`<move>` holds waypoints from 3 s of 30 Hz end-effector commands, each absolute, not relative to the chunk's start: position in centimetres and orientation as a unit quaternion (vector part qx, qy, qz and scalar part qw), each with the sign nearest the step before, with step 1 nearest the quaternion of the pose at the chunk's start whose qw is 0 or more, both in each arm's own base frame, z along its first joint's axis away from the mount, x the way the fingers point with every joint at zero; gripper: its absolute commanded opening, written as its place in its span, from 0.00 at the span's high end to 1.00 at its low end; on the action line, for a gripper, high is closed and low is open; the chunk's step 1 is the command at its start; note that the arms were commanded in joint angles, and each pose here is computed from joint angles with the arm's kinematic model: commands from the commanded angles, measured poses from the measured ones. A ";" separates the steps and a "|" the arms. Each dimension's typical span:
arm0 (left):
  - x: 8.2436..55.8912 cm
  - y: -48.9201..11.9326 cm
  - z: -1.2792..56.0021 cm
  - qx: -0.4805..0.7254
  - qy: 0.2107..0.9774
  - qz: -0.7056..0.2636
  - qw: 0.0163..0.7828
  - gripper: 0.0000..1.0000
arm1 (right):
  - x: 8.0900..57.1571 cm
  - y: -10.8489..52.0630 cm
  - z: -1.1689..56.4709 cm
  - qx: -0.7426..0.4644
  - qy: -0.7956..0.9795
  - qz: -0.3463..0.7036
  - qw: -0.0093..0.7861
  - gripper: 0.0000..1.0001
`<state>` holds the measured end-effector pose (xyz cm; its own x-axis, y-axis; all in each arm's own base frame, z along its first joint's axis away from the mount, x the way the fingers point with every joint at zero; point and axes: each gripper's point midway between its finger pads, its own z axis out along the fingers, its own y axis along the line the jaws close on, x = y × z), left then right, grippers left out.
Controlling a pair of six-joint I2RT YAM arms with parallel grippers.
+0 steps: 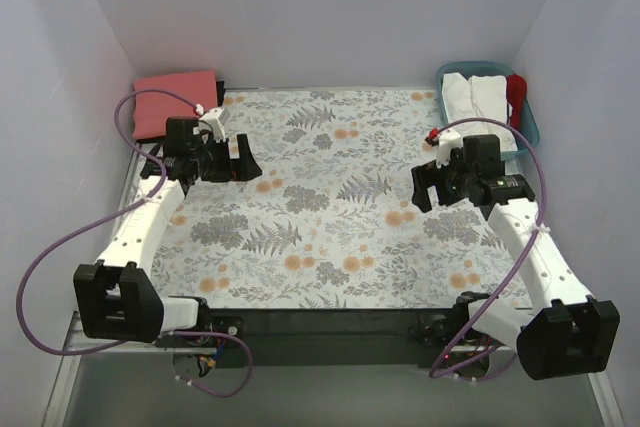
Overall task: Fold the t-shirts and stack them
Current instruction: Grab the tshirt from the pile, then move the tshirt to the center of the board
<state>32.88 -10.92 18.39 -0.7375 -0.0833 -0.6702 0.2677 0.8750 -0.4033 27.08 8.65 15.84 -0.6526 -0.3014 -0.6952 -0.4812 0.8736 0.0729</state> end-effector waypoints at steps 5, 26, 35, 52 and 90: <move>35.1 -11.5 22.3 0.099 0.881 -0.245 0.392 0.03 | 34.6 7.7 24.0 -0.223 0.864 0.124 0.434 0.02; 36.4 -13.8 22.3 0.101 0.870 -0.312 0.369 0.03 | 59.9 -11.5 19.1 -0.092 0.885 0.003 0.456 0.01; 36.7 -13.8 20.2 0.092 0.880 -0.313 0.346 0.02 | 62.0 -13.0 12.3 -0.082 0.898 -0.015 0.431 0.01; 36.5 -13.9 22.9 0.102 0.867 -0.315 0.373 0.02 | 58.1 -12.4 18.8 -0.122 0.885 -0.042 0.448 0.99; 33.4 -13.2 29.5 0.090 0.825 -0.313 0.463 0.02 | 28.5 13.6 67.1 -0.315 0.425 0.303 0.793 0.99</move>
<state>33.88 -13.15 28.06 -0.5859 -0.1465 -0.7970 0.4134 0.7919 -0.4495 28.87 10.73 68.73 0.5439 0.1372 -0.8278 -0.6358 0.7113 -0.2998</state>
